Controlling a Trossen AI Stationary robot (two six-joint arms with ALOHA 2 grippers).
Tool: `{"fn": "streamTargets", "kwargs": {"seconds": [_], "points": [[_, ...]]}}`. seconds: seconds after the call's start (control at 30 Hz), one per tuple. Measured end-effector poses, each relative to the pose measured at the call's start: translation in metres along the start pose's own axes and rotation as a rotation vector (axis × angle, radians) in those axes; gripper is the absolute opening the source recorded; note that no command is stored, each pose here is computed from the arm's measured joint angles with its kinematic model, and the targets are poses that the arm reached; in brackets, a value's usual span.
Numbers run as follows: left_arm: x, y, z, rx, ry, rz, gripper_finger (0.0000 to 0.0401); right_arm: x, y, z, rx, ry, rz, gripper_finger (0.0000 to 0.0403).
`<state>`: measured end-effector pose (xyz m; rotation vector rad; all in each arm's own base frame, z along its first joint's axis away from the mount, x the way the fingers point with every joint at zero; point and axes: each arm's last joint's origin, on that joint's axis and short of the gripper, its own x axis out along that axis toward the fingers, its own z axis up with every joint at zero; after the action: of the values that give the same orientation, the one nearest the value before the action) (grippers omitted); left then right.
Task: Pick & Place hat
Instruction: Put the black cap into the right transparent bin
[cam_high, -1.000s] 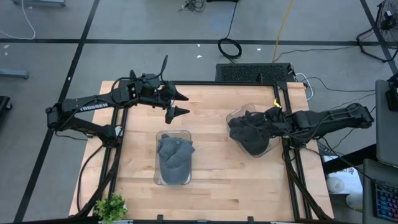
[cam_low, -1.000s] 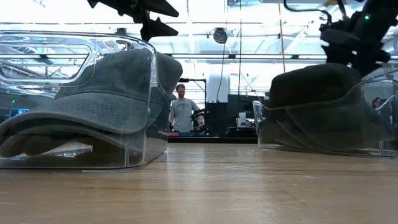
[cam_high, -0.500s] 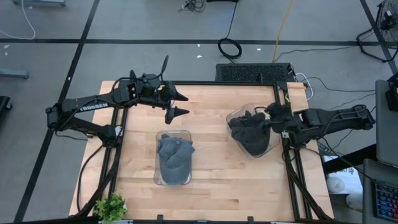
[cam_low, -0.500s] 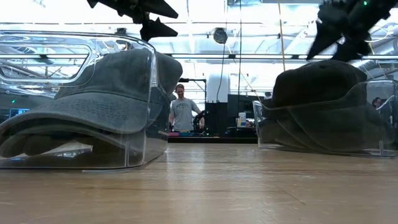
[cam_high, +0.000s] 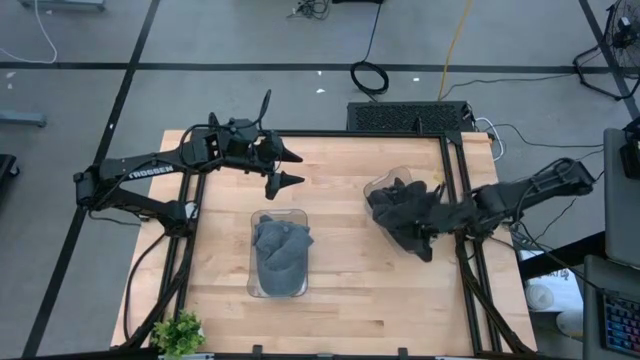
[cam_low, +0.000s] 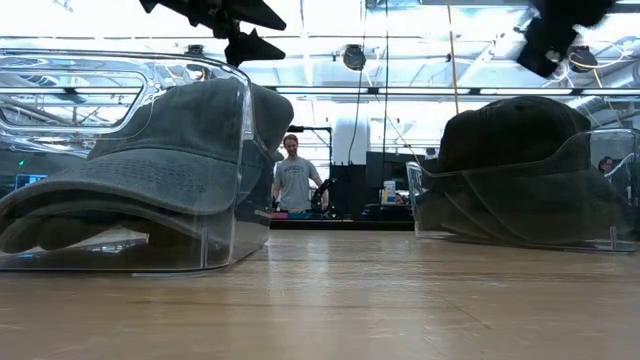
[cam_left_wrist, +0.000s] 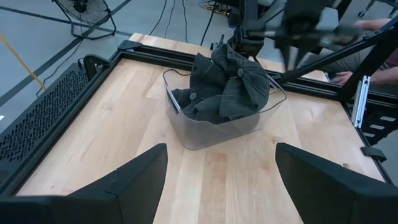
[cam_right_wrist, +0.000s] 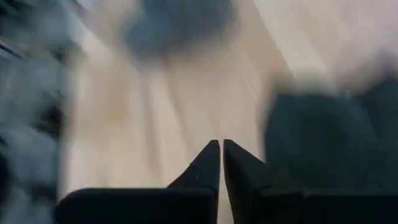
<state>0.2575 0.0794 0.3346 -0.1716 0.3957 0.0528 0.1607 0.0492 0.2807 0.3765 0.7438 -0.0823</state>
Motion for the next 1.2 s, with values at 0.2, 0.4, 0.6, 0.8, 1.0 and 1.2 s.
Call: {"fn": "streamTargets", "kwargs": {"seconds": [0.2, 0.4, 0.6, 0.8, 1.0, 1.2], "points": [[0.000, 0.000, 0.000, -0.009, 0.000, 0.000, 0.0306, 0.007, -0.004, -0.031, 0.102, 0.394, -0.222, 0.0001], [0.000, 0.000, 0.000, -0.007, 0.000, 0.000, 0.0306, 0.013, -0.025, -0.047, 0.076, 0.416, -0.595, 0.0000], [0.000, 0.000, 0.000, -0.013, 0.000, 0.016, 0.0306, 0.042, -0.038, -0.055, 0.045, 0.323, -0.547, 0.0000], [0.001, -0.002, 0.000, -0.011, 0.001, 0.017, 0.0306, 0.056, -0.057, -0.069, 0.126, 0.336, -0.528, 0.0000], [0.001, -0.002, 0.000, -0.010, -0.005, 0.015, 0.0306, 0.031, -0.042, -0.044, 0.147, 0.265, -0.414, 0.0000], [-0.001, -0.003, -0.003, -0.005, 0.030, 0.017, 0.0306, -0.017, -0.031, -0.014, 0.109, 0.133, -0.309, 0.0000]]}}
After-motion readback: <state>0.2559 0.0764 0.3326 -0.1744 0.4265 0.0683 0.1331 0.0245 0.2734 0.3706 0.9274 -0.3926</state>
